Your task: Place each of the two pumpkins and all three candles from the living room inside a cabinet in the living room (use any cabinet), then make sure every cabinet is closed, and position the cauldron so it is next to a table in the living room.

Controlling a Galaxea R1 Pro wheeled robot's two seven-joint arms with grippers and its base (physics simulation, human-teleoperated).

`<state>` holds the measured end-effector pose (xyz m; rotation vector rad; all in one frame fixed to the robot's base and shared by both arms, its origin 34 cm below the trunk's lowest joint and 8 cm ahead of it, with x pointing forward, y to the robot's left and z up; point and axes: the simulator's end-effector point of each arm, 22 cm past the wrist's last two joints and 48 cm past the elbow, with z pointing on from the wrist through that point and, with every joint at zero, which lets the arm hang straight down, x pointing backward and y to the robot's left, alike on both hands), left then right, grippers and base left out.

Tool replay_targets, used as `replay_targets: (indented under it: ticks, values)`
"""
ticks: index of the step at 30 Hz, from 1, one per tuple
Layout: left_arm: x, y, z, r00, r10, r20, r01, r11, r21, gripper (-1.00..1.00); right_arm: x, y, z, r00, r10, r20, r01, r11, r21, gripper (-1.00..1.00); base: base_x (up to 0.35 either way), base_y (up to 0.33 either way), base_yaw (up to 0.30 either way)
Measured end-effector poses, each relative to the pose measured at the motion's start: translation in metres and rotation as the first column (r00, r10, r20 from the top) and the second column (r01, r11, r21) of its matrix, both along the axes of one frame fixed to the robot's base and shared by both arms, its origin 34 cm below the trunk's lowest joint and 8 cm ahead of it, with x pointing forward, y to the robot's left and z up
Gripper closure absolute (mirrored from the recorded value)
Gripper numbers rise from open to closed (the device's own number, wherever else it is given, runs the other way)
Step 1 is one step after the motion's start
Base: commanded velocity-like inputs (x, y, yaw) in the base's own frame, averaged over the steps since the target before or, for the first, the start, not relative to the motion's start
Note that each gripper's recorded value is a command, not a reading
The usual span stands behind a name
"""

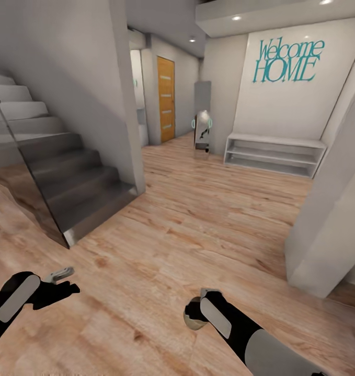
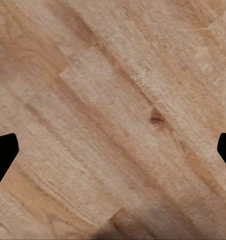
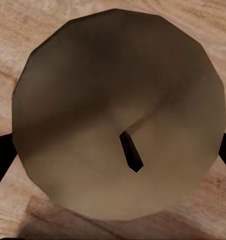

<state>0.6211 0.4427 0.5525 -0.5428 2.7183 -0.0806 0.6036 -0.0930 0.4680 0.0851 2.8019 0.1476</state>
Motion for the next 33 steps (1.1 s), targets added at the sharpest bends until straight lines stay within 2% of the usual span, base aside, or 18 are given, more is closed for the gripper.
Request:
replay_targets:
  ticks: [17,33]
  values:
    - [0.002,0.0,0.009,1.0,-0.002,0.018,0.002,1.0,0.002,-1.0,0.004,0.0,0.008,1.0,0.002,0.018,-0.002,1.0,-0.002,1.0,0.003,0.0,0.251]
    - [0.004,0.0,0.016,1.0,-0.002,0.031,0.002,1.0,0.003,-1.0,0.007,0.002,0.016,0.999,0.001,0.035,-0.001,1.0,0.007,1.0,0.136,0.009,0.211]
